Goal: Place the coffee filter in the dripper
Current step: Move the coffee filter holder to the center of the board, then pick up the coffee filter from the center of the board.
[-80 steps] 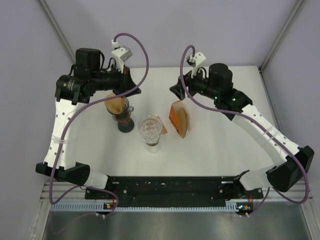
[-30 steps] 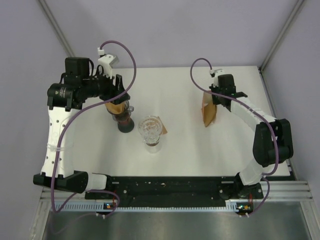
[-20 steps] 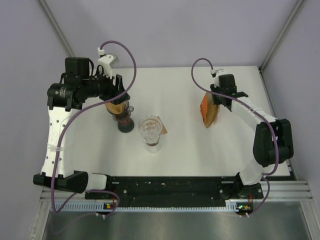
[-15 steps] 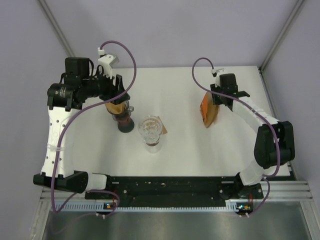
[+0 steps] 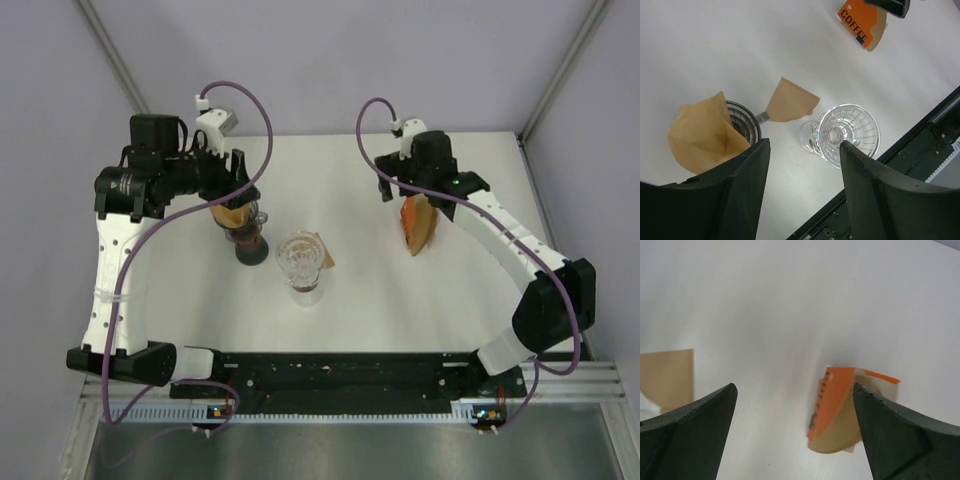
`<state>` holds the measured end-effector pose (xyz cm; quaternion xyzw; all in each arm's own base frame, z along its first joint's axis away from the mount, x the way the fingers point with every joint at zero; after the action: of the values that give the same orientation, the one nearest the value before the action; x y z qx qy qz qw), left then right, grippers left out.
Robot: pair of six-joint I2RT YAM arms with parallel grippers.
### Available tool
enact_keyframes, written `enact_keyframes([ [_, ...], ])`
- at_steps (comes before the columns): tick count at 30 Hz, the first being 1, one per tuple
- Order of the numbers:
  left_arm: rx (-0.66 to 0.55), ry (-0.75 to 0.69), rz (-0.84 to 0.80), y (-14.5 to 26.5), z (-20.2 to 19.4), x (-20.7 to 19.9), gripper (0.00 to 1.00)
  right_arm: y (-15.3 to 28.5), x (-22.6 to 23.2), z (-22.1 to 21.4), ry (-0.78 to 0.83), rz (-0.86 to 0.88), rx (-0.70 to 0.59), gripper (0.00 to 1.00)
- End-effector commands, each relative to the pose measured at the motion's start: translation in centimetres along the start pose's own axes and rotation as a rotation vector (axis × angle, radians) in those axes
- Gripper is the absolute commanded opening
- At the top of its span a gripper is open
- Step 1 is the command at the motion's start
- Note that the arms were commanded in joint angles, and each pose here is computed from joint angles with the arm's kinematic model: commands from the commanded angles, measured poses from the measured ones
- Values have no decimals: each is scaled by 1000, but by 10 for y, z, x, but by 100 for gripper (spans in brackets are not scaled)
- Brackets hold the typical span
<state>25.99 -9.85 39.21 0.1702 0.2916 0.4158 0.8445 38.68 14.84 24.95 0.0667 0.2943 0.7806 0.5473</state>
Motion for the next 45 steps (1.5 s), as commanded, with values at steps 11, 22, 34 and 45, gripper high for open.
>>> enact_keyframes([
  [11,-55,-42,-2,15,8,-8,64,-104,159,11,40,538,92,99],
  [22,-60,-62,20,16,8,-5,65,-151,229,-56,163,455,329,88],
  [34,-68,-70,23,18,10,-6,65,-139,253,-135,201,394,564,56],
  [45,-68,-72,20,17,11,-5,65,-138,216,-175,216,230,639,0],
])
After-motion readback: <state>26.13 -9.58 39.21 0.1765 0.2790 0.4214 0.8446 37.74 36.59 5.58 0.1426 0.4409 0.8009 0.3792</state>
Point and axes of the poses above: each gripper's point midway between its finger pads, its own y axis back along the fingers, its own x axis along the line the jaws close on, z = x × y, the point moved 4 cm from there along y, back along the fingers, and after that the axes turned 10 degrees about y, right-handed, at the moved point
